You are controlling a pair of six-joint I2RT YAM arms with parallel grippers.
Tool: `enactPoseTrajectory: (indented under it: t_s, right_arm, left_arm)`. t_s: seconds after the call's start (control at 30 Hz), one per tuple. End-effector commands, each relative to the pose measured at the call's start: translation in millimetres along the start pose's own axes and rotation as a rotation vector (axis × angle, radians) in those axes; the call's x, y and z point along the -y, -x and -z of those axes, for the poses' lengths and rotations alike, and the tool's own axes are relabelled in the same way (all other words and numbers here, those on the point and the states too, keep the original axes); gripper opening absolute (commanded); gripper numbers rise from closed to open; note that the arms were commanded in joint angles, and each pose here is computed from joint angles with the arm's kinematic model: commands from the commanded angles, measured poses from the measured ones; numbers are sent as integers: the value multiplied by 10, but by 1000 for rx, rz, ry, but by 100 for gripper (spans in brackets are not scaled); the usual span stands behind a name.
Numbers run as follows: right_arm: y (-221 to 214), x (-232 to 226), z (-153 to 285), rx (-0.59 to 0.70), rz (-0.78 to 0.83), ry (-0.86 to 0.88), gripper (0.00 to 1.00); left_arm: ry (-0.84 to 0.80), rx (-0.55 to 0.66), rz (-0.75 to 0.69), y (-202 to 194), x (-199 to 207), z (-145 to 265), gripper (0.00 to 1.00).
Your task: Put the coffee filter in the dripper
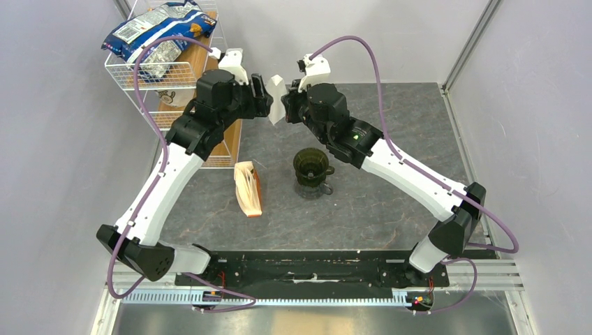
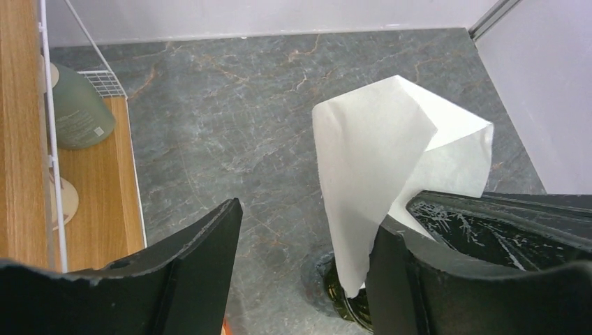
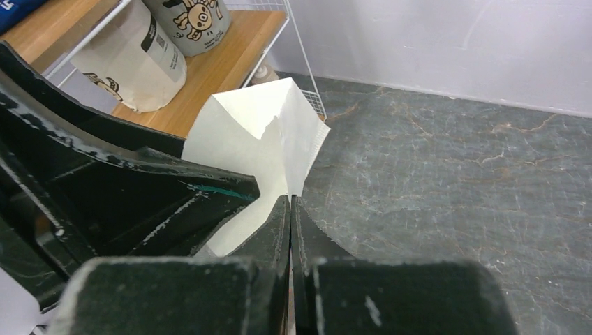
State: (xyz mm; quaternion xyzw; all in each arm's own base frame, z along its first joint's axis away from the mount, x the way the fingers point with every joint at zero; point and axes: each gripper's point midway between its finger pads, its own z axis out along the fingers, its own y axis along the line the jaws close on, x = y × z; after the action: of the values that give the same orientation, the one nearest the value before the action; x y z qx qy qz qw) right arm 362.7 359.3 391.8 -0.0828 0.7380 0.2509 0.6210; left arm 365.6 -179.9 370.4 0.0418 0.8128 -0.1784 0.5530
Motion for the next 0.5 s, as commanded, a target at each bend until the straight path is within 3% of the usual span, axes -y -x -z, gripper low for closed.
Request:
enactPoseTrajectory:
  t_s: [0.0,0.2,0.4,0.47]
  right_arm:
    - [71,-8,38,22,-6,-6,0]
    - [71,110,84,23,34,-54,0]
    - [23,195,111,18,48,-87,0]
    - [16,209,131,17,51,-86,0]
  left_arm:
    - [6,95,-29,255,25,4,66]
    - [38,109,-44,279,-35,-9,32]
    - [36,114,-35,298,-34,27,5]
    - [38,112,-35,291,-41,45,2]
